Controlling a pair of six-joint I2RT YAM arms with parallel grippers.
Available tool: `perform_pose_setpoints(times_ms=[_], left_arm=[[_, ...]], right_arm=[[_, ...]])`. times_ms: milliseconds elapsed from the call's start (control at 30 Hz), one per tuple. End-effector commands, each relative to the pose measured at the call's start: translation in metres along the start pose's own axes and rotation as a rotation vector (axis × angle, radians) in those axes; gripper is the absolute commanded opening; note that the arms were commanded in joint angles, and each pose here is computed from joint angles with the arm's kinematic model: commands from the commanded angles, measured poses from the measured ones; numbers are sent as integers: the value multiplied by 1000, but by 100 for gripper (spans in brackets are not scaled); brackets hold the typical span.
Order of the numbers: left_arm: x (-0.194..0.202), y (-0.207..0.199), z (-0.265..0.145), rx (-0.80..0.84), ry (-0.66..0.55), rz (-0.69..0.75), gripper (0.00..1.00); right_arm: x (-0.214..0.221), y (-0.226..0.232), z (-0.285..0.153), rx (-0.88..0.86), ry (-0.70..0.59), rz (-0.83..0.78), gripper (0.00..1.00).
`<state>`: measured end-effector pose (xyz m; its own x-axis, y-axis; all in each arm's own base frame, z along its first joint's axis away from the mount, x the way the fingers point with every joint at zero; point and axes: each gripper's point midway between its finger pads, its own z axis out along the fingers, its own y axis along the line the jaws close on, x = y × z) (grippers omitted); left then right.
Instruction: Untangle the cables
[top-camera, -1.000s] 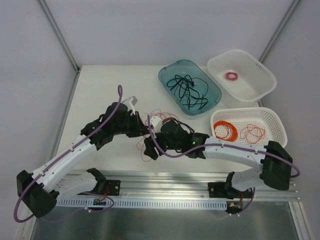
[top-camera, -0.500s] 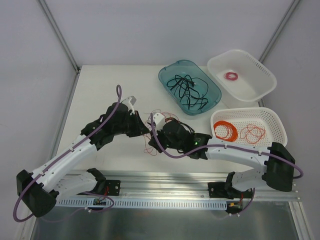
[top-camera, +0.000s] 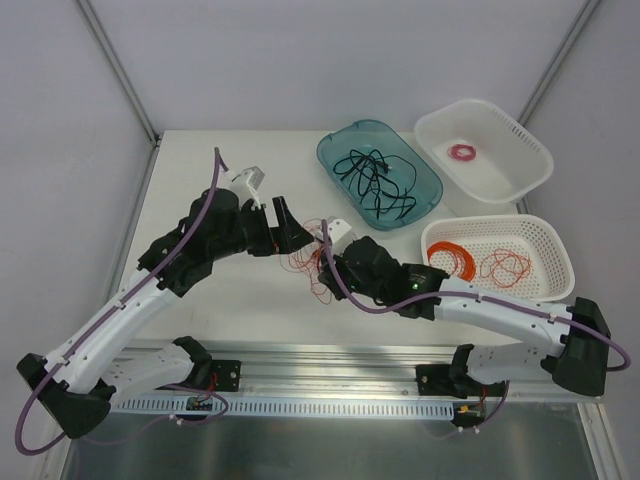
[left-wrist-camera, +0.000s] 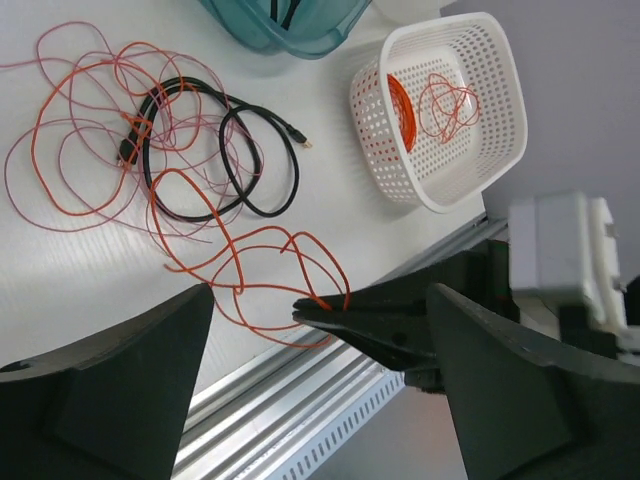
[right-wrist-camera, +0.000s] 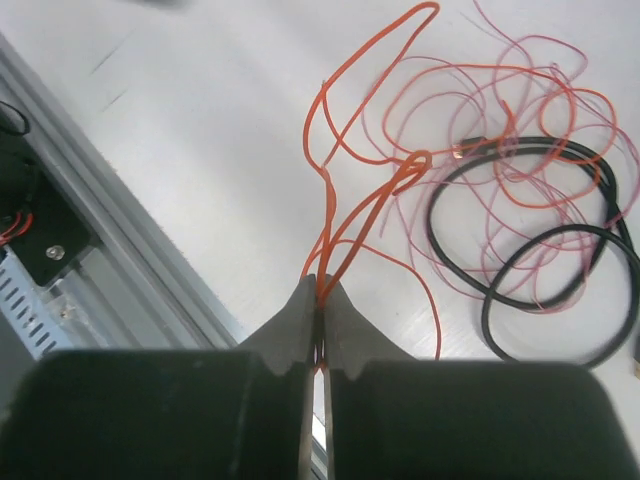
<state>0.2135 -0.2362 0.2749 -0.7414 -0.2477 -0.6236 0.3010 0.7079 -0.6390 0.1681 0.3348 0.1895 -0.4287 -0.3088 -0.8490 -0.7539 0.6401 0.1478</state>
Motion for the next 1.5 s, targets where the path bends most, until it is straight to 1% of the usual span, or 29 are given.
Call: perform_pose_setpoints(times_ms=[0,33,100,133,200,233,300,333,400,433,500,533,600,700,800,833,867,900,967,1000,1067,1133,1200,1233,1300,1333,1367,1400,1467], left_arm=[[-17,-18,-22,44,-56,68,90],[-20,-18,-26,42,-66,76,94],[-23,-15,-32,21,-91,102,97],[-25,-7,-34,-17,-104,110,99],[-29,4,-38,-66,-129,141,99],[-30,16,-39,-127,-141,153,99],[-32,33,-40,-200,-150,196,99],[-31,42,-38,-237,-148,209,99],[-33,63,-39,-322,-156,246,99],[-30,73,-37,-356,-146,255,99],[-34,93,-37,-429,-150,272,99],[-32,104,-35,-462,-138,272,99],[-30,129,-34,-526,-113,264,99],[-27,151,-30,-560,-81,236,99],[-18,183,-23,-618,-67,215,99],[-19,190,-23,-630,-76,212,99],[-18,196,-20,-636,-70,207,99],[-14,196,-16,-607,-47,198,99],[-16,208,-18,-632,-39,173,99],[-17,211,-18,-640,-39,166,99],[-17,216,-20,-659,-41,156,99],[-15,220,-21,-670,-37,155,99],[-15,221,-23,-678,-45,155,99],[-15,221,-24,-678,-48,155,99],[-13,222,-25,-678,-47,154,99],[-11,223,-24,-681,-39,155,99],[-10,225,-24,-685,-34,153,99],[-9,225,-24,-685,-31,153,99],[-8,226,-23,-687,-27,154,99]], right_arm=[[-26,-17,-23,77,-55,10,1],[-33,-24,-31,96,-63,16,1],[-40,-36,-41,141,-78,19,1],[-42,-47,-48,176,-71,28,1],[-50,-62,-64,223,-94,45,1],[-51,-77,-74,268,-86,62,1],[-54,-95,-92,327,-104,92,1],[-50,-114,-102,387,-84,116,1],[-51,-133,-122,455,-98,147,1],[-42,-151,-133,524,-68,174,1],[-37,-180,-157,644,-70,226,1],[-28,-188,-167,684,-39,241,1],[-19,-212,-190,797,-37,296,1],[1,-239,-220,949,-19,400,1],[17,-262,-244,1076,-17,490,1],[19,-268,-247,1103,-20,509,1],[23,-274,-251,1135,-24,538,1],[29,-284,-260,1184,-23,575,1],[38,-298,-263,1238,-22,614,1],[42,-310,-271,1284,-50,655,1],[60,-320,-263,1278,-25,714,1],[69,-336,-268,1317,-65,776,1],[90,-347,-266,1342,-58,838,1],[90,-356,-265,1353,-105,862,1],[112,-368,-259,1358,-89,927,1],[115,-374,-257,1362,-117,956,1],[121,-378,-256,1364,-120,983,1],[135,-384,-255,1384,-103,1021,1],[146,-389,-256,1405,-96,1060,7]])
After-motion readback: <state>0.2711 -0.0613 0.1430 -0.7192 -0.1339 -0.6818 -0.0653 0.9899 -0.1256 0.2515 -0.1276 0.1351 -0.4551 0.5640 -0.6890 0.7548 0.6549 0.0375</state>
